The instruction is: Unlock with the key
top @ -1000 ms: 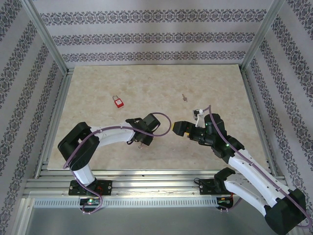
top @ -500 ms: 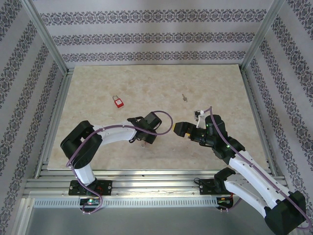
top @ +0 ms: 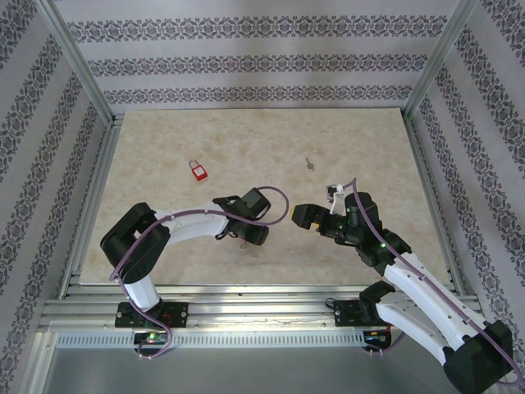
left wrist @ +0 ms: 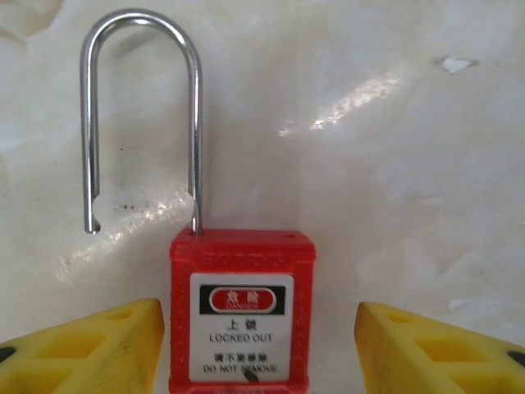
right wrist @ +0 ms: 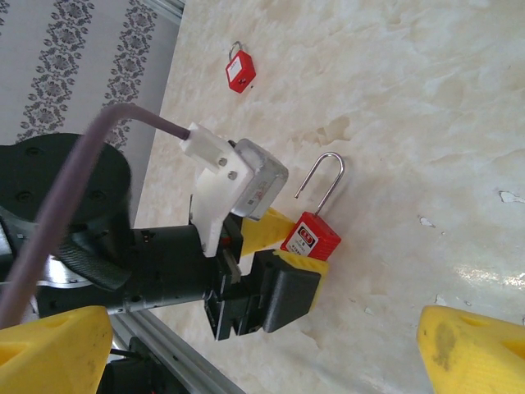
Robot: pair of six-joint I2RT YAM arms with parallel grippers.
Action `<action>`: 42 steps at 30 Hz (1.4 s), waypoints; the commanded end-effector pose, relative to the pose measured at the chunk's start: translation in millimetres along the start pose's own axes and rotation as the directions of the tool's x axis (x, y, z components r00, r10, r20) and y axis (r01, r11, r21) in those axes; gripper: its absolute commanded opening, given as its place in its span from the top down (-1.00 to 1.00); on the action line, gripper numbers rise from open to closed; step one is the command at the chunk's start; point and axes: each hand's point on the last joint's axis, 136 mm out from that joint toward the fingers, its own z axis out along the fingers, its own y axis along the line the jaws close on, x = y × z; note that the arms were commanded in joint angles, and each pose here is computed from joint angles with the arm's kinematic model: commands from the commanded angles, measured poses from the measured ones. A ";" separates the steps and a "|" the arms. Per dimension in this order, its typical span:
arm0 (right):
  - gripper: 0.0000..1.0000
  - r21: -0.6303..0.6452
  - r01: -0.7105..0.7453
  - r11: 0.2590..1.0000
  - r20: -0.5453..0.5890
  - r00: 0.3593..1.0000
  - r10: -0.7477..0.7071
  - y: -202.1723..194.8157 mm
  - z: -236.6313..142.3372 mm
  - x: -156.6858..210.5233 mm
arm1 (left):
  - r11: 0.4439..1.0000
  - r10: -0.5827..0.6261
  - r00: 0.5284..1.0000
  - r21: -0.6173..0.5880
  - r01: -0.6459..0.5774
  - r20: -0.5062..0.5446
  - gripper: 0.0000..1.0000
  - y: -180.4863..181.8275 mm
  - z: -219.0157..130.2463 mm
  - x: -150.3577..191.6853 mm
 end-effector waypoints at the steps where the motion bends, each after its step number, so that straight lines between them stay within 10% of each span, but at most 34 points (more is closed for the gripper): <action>1: -0.90 0.011 -0.006 1.000 0.008 1.000 0.006 -5.5 -0.2 0.4 | 0.998 -0.048 0.997 0.038 0.046 0.057 -0.27 -4.0 -31.8 -15.2; 23: -0.90 0.179 -0.007 0.984 0.006 1.000 0.006 -35.5 -5.4 2.6 | 0.955 -0.281 0.924 0.171 0.242 0.259 -0.53 51.8 -98.9 -49.1; 42: -0.66 0.549 0.086 0.832 -0.061 0.996 -0.062 -103.6 27.8 -88.9 | 0.794 -0.598 0.702 0.165 0.586 0.386 -0.89 189.0 -139.3 -46.9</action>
